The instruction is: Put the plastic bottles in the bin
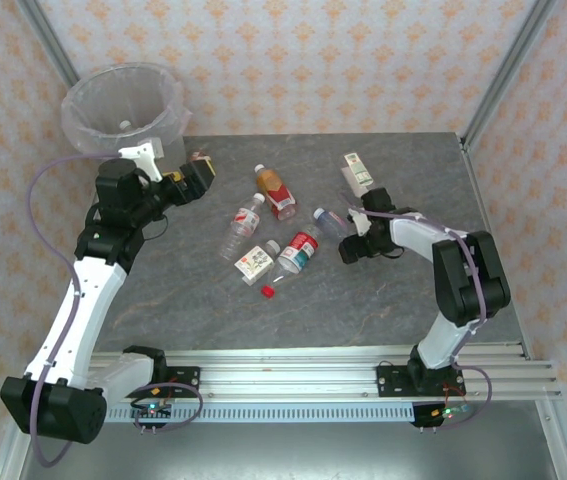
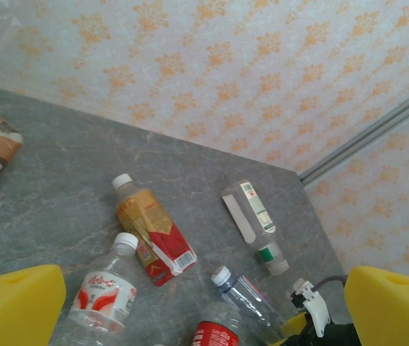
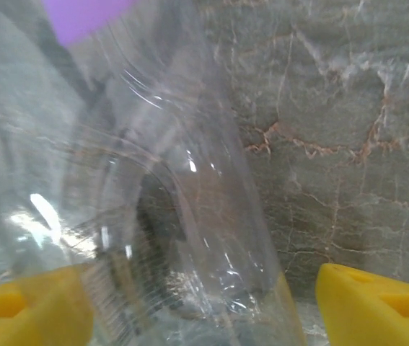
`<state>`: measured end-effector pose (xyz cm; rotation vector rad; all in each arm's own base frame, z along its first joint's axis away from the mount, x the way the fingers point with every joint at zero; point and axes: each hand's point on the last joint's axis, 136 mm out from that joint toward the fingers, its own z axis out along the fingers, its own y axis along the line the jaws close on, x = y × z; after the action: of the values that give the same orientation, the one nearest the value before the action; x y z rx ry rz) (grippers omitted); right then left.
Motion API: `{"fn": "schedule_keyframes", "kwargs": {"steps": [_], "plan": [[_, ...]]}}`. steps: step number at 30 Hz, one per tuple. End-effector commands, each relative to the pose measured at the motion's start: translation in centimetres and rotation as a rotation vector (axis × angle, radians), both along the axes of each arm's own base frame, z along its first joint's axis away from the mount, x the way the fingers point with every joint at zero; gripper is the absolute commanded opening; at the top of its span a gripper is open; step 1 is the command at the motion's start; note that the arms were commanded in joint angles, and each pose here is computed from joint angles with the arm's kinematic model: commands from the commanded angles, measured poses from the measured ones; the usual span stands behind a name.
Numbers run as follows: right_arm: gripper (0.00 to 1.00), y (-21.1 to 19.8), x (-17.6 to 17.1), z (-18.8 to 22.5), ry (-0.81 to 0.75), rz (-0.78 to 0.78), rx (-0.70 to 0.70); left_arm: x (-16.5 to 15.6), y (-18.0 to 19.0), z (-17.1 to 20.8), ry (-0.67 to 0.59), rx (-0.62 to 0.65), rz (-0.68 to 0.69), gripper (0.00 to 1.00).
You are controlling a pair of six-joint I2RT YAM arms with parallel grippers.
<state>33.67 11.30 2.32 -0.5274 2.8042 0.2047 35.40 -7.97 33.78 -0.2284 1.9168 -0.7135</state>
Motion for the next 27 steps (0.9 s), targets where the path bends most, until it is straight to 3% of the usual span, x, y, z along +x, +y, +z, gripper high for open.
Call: {"fn": "schedule_keyframes", "kwargs": {"steps": [1,6,15,20,27], "plan": [[0.74,-0.9,0.2,-0.1,0.003,0.021,-0.097,0.5,0.5,-0.9,-0.008,0.033,0.024,1.00],[0.60,-1.2,0.7,0.4,-0.036,0.012,-0.119,0.7,0.5,-1.8,0.013,0.033,0.025,1.00],[0.50,-1.0,1.3,2.6,-0.157,-0.012,-0.077,1.1,0.9,-2.5,0.030,0.035,0.050,1.00],[0.47,-1.2,0.9,3.7,-0.201,-0.070,-0.046,1.5,1.1,-3.6,0.074,0.018,0.077,1.00],[0.46,-0.8,0.7,5.3,-0.285,-0.140,0.046,2.2,-1.2,-5.0,0.109,-0.016,0.000,1.00]]}}
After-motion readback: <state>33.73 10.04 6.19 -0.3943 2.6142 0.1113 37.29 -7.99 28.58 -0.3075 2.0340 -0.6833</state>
